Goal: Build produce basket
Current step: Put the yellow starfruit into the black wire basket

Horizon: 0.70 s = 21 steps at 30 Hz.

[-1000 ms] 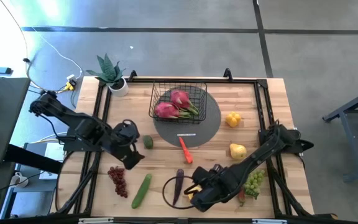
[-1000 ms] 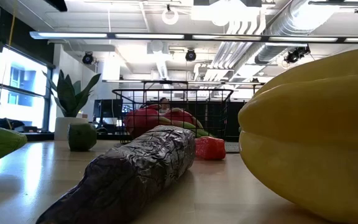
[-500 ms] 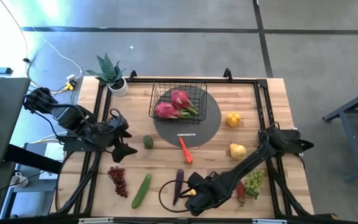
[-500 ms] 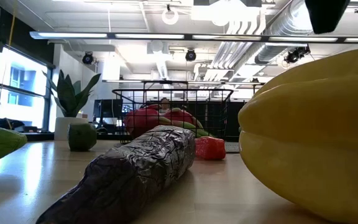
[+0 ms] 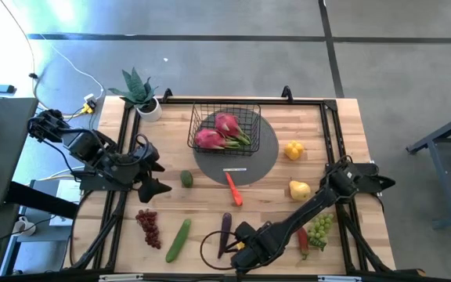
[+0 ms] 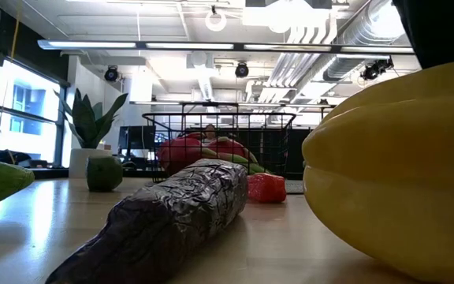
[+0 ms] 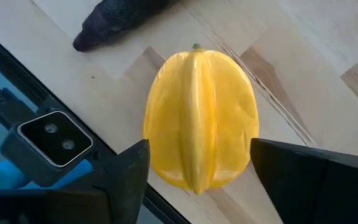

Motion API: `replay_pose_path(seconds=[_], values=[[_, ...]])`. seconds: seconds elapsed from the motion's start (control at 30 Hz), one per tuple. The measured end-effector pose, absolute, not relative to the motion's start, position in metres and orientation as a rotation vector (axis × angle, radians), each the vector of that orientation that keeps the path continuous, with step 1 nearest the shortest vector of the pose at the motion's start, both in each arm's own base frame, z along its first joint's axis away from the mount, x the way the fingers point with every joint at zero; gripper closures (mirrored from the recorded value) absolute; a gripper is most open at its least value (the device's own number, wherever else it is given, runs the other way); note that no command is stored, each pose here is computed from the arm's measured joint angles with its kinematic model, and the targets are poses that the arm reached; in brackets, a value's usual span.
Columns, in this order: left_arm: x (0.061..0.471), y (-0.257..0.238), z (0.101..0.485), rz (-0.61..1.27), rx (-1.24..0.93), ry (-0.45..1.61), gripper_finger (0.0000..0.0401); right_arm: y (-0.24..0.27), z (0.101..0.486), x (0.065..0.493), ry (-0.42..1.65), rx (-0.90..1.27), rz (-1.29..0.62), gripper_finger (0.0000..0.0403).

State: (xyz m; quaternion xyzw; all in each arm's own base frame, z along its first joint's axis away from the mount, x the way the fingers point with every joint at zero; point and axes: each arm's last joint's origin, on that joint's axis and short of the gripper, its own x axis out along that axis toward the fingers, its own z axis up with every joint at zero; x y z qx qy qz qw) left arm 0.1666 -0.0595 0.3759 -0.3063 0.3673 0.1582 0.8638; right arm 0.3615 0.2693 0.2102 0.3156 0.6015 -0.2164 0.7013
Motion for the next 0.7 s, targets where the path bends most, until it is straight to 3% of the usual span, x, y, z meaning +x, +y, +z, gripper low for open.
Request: replay_pose_path(seconds=[0.53,0.7], values=[[0.167,-0.060,0.376,0.320,-0.613,0.775,0.0001,0.271,0.201,0.365,1.354,0.711,-0.484,0.0243],[0.167,-0.060,0.376,0.317,-0.606,0.776,0.0001,0.270,0.199,0.366,1.360,0.733,-0.499,0.0296]])
